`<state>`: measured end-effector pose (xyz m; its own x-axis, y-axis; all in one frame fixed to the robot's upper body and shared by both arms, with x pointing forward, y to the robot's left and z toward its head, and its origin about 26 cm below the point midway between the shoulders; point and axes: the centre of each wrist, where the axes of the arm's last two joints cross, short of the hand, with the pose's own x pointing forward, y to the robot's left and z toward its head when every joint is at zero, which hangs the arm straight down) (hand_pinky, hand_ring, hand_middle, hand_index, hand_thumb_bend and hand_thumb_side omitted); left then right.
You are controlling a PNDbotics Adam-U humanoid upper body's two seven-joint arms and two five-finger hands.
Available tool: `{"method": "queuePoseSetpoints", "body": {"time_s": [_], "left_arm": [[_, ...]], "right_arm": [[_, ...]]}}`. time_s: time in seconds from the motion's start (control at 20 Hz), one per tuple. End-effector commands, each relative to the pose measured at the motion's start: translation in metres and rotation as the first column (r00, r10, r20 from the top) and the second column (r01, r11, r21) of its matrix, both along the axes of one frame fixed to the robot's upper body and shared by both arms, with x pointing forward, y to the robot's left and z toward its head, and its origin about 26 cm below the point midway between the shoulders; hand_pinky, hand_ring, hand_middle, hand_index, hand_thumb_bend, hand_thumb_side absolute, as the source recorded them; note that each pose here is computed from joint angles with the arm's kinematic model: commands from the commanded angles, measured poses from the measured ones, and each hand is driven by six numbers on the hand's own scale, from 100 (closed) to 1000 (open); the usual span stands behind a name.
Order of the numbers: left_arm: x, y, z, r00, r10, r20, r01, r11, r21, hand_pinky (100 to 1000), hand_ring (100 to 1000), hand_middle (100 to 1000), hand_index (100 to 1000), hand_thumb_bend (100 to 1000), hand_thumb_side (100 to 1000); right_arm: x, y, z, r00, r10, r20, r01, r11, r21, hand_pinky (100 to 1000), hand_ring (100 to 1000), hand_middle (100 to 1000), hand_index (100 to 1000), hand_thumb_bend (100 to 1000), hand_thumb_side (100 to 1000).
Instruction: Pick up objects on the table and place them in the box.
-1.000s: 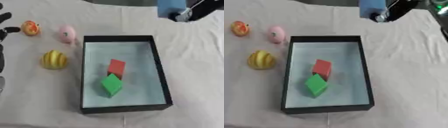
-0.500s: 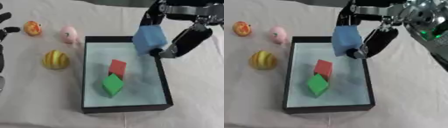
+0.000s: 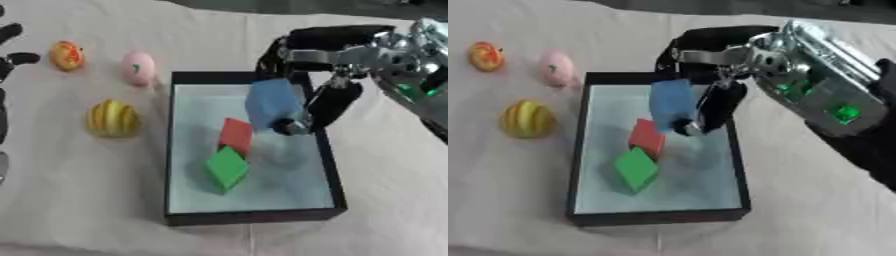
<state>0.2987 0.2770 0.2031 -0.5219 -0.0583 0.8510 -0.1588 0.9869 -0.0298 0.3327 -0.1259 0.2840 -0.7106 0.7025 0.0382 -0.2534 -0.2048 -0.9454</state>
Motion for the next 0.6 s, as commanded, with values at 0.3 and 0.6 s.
{"method": "queuePoseSetpoints", "body": {"time_s": [0.3, 0.6], "left_arm": [[-0.0021, 0.0015, 0.0102, 0.999, -0.006, 0.031, 0.005, 1.0, 0.03, 591, 783, 798, 727, 218, 802], [-0.0022, 0.002, 0.0099, 1.0, -0.004, 0.03, 0.003, 1.0, 0.031, 592, 784, 799, 727, 219, 801]], "right_arm": [[0.0172, 0.0019, -0.0121, 1.0, 0.019, 0.017, -0.018, 0.998, -0.054, 759, 737, 641, 767, 411, 113], [0.0155, -0.0016, -0.0056, 0.998, 0.055, 0.03, -0.054, 0.998, -0.037, 841, 865, 860, 953, 623, 304]]}}
